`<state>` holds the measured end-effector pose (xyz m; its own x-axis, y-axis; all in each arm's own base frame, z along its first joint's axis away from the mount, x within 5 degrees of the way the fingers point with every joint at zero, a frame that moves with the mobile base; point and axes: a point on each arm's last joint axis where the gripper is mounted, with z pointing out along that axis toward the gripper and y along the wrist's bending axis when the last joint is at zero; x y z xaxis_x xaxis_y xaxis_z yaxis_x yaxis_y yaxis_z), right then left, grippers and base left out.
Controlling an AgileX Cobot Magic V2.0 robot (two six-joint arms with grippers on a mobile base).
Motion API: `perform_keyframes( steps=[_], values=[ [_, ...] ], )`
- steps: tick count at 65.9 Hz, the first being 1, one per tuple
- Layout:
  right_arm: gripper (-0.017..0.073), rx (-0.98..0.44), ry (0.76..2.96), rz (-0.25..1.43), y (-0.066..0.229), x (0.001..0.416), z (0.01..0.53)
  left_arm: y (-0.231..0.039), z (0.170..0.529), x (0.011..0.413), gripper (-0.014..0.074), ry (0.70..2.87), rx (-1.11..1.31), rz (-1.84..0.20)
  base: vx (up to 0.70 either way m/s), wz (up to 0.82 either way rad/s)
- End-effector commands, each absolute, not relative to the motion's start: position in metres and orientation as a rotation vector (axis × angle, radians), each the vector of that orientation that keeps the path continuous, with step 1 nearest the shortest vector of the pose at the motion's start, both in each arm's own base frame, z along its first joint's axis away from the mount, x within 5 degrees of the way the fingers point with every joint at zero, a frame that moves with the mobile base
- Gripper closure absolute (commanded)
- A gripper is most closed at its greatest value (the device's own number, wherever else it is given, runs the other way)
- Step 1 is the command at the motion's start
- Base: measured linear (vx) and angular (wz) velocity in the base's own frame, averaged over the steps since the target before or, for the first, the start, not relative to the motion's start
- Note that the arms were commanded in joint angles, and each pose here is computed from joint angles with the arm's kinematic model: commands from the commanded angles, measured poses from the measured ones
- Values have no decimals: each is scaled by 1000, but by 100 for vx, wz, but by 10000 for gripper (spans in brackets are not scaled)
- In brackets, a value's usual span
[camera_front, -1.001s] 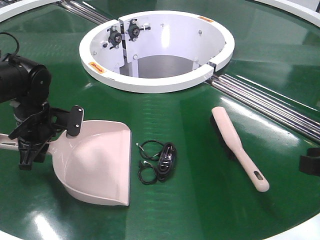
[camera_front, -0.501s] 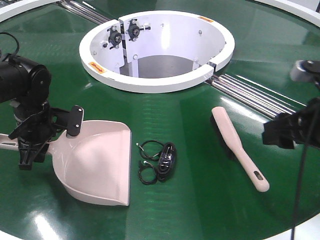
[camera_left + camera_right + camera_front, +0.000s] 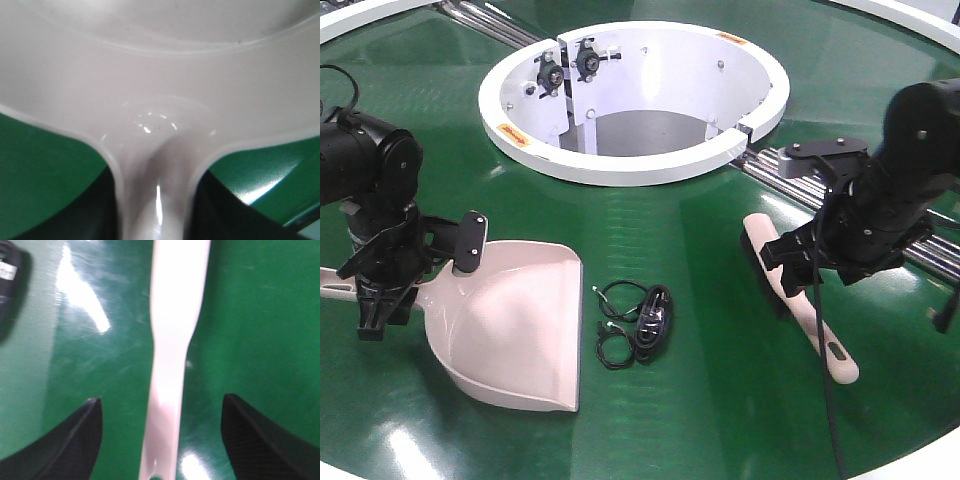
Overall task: Clean and inspect green conveyor with broom and dustpan
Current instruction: 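Reach the right gripper down and grasp the pink brush handle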
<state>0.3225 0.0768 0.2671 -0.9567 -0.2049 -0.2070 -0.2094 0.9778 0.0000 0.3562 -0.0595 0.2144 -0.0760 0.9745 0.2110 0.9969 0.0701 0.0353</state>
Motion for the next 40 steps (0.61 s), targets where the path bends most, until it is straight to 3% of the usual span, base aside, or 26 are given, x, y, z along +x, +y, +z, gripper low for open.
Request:
perform_keyframes(
  steps=[1,29,40],
  values=[
    [67,-313,2897,16,77,332,275,-59,243,353,600,-2255,-2058,-333,0,0],
    [73,-338,3053,-23,82,357,216,-59,243,353,600,-2255,-2058,-333,0,0],
    [151,-347,3077,-55,81,360,205,-59,243,353,600,-2255,-2058,-333,0,0]
  ],
)
